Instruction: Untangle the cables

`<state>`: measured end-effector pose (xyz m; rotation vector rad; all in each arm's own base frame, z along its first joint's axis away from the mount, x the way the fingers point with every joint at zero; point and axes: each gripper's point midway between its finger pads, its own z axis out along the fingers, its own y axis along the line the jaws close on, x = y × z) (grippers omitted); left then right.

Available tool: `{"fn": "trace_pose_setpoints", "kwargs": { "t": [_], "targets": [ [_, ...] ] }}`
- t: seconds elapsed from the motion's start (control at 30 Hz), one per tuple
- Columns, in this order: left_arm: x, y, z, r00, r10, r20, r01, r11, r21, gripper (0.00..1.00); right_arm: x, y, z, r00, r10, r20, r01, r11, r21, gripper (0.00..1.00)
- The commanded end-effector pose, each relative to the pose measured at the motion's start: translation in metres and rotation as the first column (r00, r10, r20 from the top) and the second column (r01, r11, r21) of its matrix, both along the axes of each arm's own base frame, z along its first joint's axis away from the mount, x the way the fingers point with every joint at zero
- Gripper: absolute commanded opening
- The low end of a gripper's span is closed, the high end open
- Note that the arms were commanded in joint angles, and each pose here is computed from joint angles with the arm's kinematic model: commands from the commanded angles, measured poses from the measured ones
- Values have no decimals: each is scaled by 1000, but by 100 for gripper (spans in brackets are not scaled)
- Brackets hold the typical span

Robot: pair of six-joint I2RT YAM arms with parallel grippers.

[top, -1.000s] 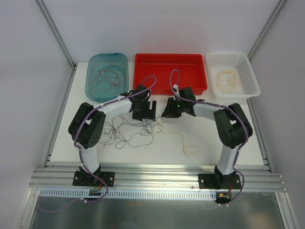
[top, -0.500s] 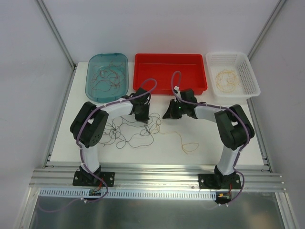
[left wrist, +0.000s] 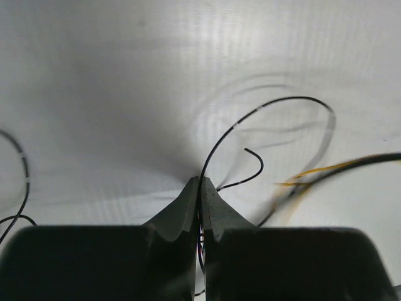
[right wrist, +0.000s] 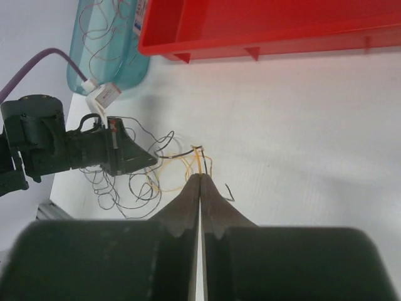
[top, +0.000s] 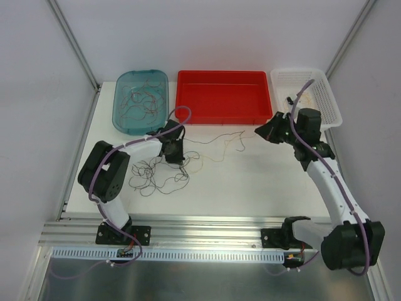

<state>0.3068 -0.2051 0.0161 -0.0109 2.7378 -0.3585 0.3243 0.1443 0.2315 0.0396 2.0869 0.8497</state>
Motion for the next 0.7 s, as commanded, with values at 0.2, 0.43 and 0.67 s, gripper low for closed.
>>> {"fn": "trace_pose_setpoints", "kwargs": {
  "t": [0.2, 0.43, 0.67],
  "targets": [
    [-25, 75, -17, 963, 241, -118, -238, 971, 34, 0, -42, -71, 51, 979, -202, -1, 202, 979, 1, 1],
    [-31, 118, -6, 908, 404, -107, -407, 913, -6, 0, -57, -98, 83, 938, -341, 62, 344, 938, -45, 1],
    [-45, 140, -5, 855, 507, -109, -512, 859, -15, 0, -69, -121, 104, 893, -433, 119, 446, 887, -121, 1]
  ]
}}
